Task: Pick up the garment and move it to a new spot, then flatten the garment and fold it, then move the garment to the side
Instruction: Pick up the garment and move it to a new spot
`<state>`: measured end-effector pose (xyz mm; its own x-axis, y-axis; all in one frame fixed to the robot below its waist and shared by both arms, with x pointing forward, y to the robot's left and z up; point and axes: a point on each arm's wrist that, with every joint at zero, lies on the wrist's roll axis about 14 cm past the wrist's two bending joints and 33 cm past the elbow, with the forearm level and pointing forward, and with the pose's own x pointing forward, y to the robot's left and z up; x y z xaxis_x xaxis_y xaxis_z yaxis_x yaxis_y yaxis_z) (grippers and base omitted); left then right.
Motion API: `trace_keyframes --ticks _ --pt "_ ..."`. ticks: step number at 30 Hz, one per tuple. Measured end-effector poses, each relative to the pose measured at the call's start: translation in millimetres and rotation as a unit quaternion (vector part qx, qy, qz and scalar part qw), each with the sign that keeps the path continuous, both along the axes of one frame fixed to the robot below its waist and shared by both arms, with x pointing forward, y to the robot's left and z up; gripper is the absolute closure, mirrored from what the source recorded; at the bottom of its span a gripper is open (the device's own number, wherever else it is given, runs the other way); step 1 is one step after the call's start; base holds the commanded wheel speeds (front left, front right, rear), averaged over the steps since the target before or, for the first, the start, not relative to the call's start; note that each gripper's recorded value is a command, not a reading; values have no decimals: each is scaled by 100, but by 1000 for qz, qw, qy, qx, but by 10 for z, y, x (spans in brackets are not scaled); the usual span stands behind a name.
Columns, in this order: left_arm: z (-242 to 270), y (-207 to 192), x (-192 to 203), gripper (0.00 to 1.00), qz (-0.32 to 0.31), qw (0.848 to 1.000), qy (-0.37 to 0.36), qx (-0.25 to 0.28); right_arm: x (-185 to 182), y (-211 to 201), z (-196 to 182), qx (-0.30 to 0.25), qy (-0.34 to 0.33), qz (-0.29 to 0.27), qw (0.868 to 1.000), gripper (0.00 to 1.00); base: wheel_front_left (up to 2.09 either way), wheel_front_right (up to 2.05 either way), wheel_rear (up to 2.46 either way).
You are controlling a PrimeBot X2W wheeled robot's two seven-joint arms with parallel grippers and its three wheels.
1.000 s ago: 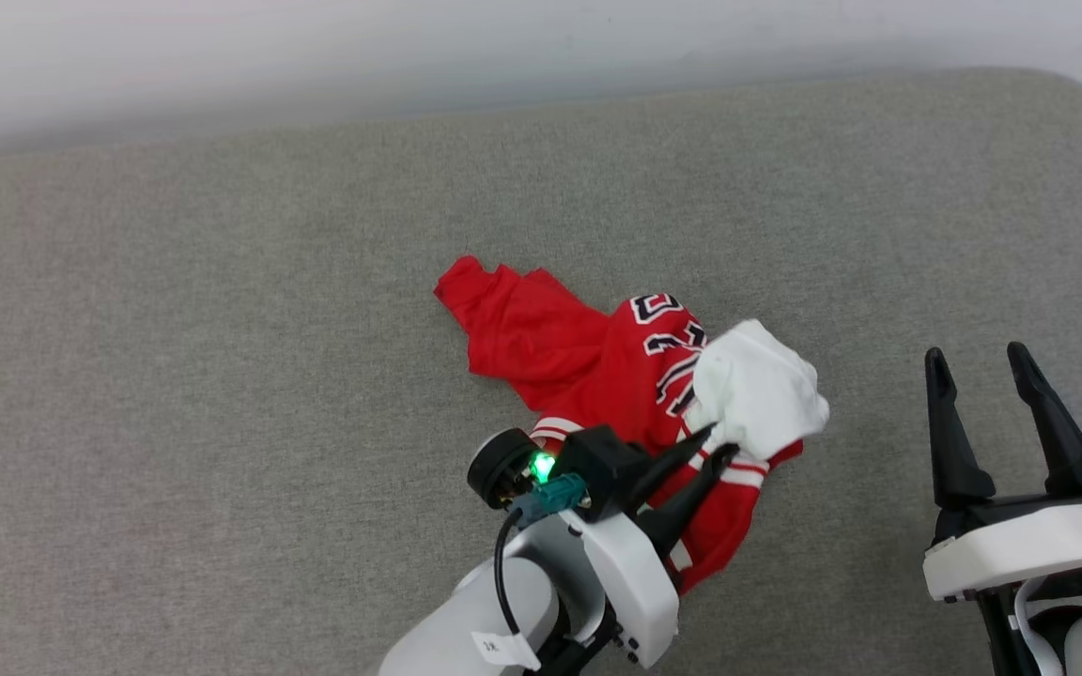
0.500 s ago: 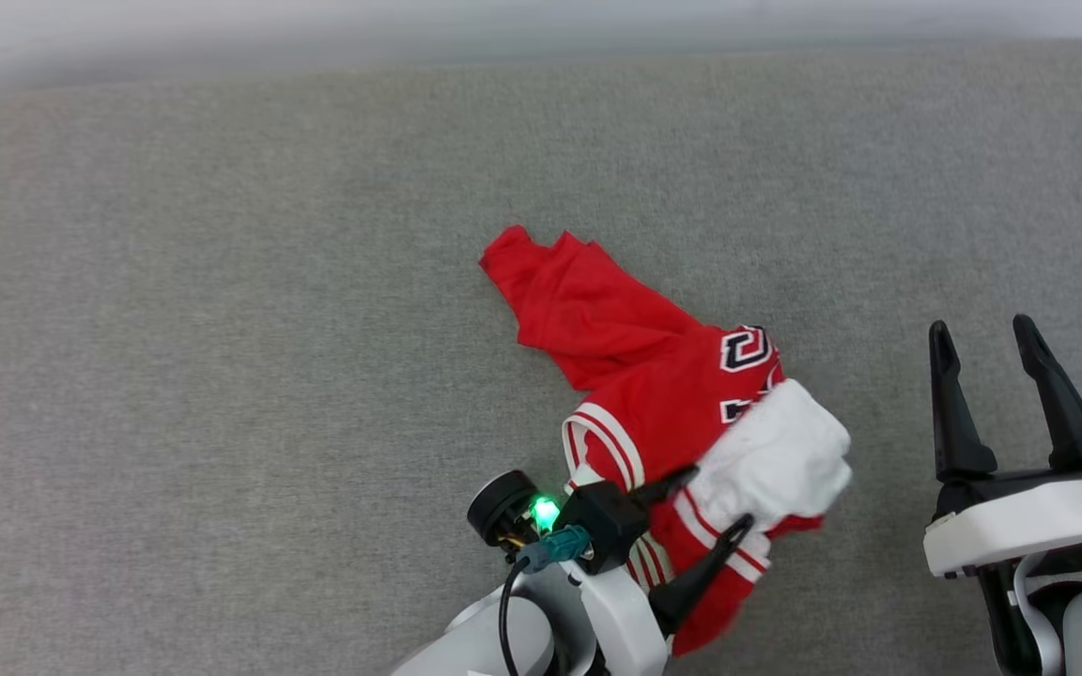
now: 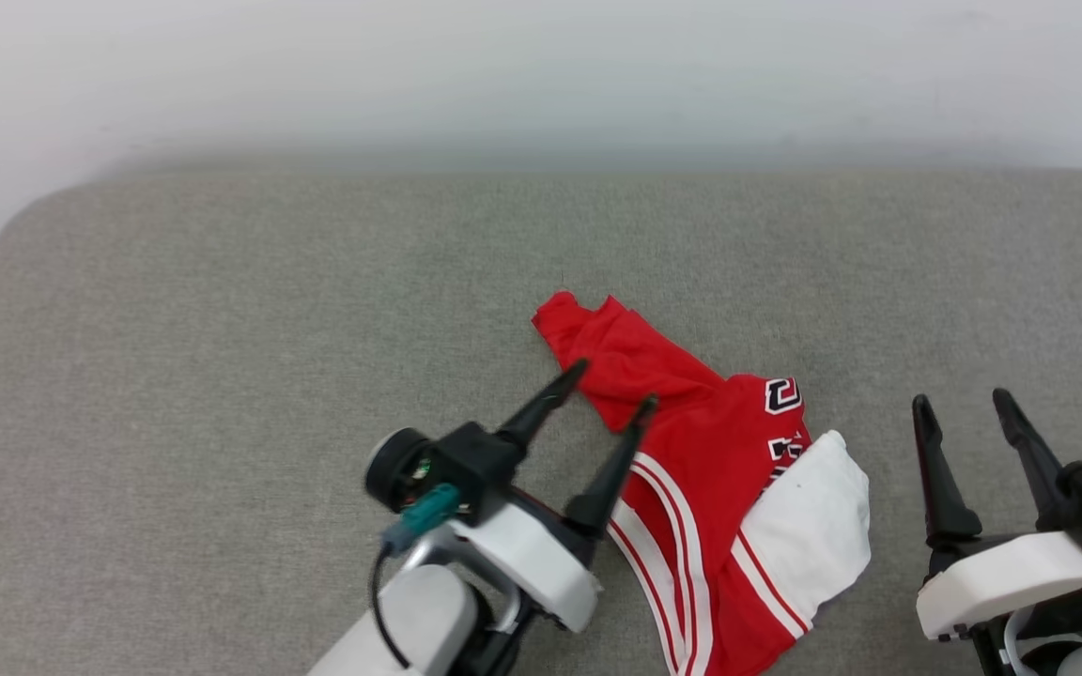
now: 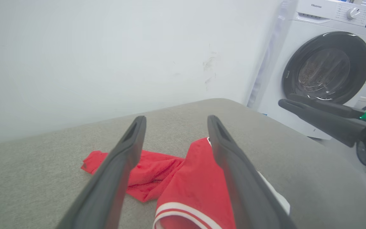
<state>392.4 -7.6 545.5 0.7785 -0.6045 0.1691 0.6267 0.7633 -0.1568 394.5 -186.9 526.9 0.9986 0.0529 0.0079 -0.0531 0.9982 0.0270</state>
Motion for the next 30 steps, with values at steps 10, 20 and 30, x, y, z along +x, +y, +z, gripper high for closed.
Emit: trace_keyframes --ticks 10,20,30 --pt "41 1049 66 0 184 983 -6 0 -152 121 62 2 1 19 1000 0 0 0 0" --pt "-135 1857 -227 0 289 957 11 21 -328 119 40 10 7 20 1000 0 0 0 0" --pt "-197 1881 -365 0 283 959 17 27 -446 55 44 15 7 11 1000 0 0 0 0"
